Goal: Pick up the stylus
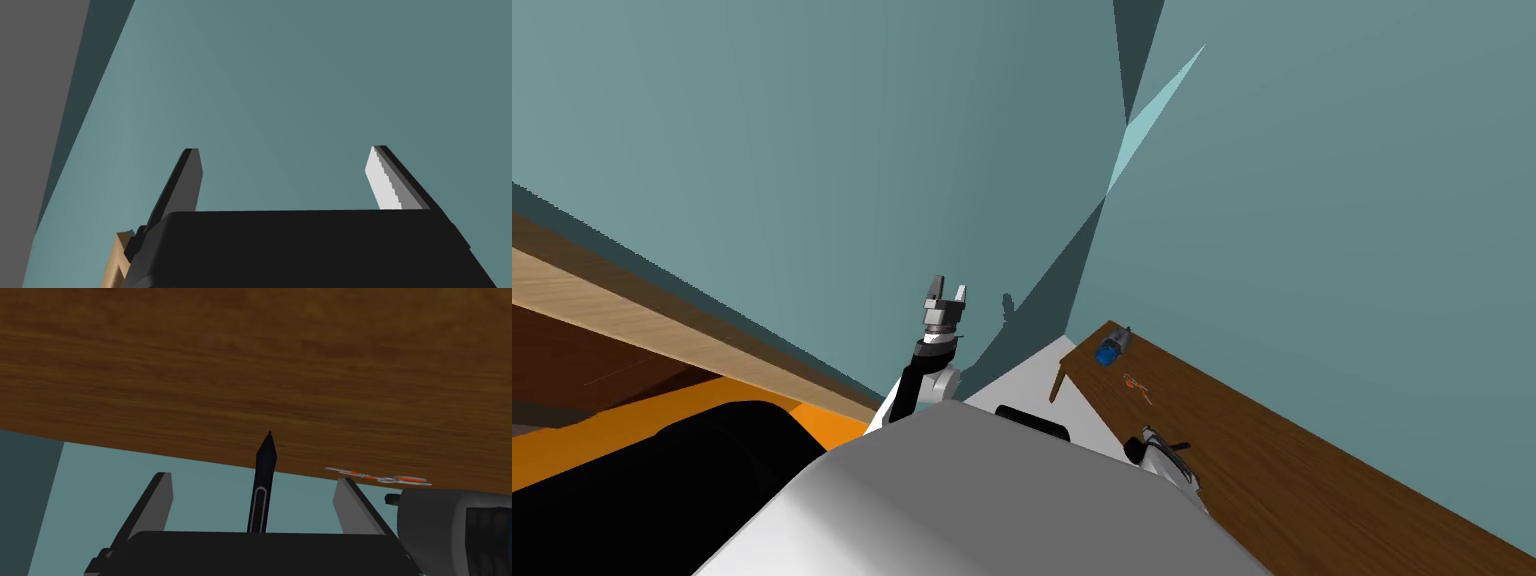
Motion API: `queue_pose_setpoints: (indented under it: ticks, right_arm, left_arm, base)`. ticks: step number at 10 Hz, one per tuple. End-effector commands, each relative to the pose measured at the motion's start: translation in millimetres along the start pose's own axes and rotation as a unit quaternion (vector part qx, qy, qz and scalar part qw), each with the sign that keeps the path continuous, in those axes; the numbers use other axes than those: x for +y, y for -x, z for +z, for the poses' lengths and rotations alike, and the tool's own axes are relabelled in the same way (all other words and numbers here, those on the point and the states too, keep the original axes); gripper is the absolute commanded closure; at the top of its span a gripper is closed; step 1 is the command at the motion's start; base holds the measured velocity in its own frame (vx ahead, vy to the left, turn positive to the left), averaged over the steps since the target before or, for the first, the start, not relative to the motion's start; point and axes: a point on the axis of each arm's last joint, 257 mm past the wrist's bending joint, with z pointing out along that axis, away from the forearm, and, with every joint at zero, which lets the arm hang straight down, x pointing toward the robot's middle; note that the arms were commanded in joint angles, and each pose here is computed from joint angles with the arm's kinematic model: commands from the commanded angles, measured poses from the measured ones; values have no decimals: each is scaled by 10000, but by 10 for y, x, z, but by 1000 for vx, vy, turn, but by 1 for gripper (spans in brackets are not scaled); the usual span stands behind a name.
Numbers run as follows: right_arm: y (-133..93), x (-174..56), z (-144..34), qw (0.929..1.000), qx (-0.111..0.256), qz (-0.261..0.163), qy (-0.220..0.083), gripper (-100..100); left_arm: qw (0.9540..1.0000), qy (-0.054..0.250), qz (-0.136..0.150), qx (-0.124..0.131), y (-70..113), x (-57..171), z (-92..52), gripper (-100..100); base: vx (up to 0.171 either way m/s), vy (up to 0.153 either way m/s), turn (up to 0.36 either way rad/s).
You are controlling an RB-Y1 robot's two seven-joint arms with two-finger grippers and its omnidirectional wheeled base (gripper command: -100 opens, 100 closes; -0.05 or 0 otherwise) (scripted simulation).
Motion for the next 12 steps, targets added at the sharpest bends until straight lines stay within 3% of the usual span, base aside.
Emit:
queue_pose_setpoints:
  ticks: [1,2,4,7,9,12]
  right_arm:
    - [31,-81,-12,9995,-62,262,-142,-100]
    - [31,-81,-12,9990,-64,411,-141,-100]
    - [172,-241,-45,9981,-395,280,-376,-100]
    - [209,-332,-57,9944,-499,762,-529,-100]
    - [367,-473,-116,9916,-872,631,-722,-100]
    - [421,-551,-139,9855,-1028,1075,-823,-100]
  left_arm:
    - [10000,0,0,0,0,0,0,0]
    - [10000,0,0,0,0,0,0,0]
    - [10000,-1,-1,0,-1,-1,1,0]
    - [10000,1,1,0,0,0,0,0]
    - [10000,-1,-1,0,0,-1,0,0]
    - [10000,1,1,0,0,0,0,0]
  base:
    - [-26,-4,-29]
    - [4,7,-23]
    - [-110,-42,402]
    - [-34,-1,68]
    - [-128,-15,353]
    - [-27,-7,102]
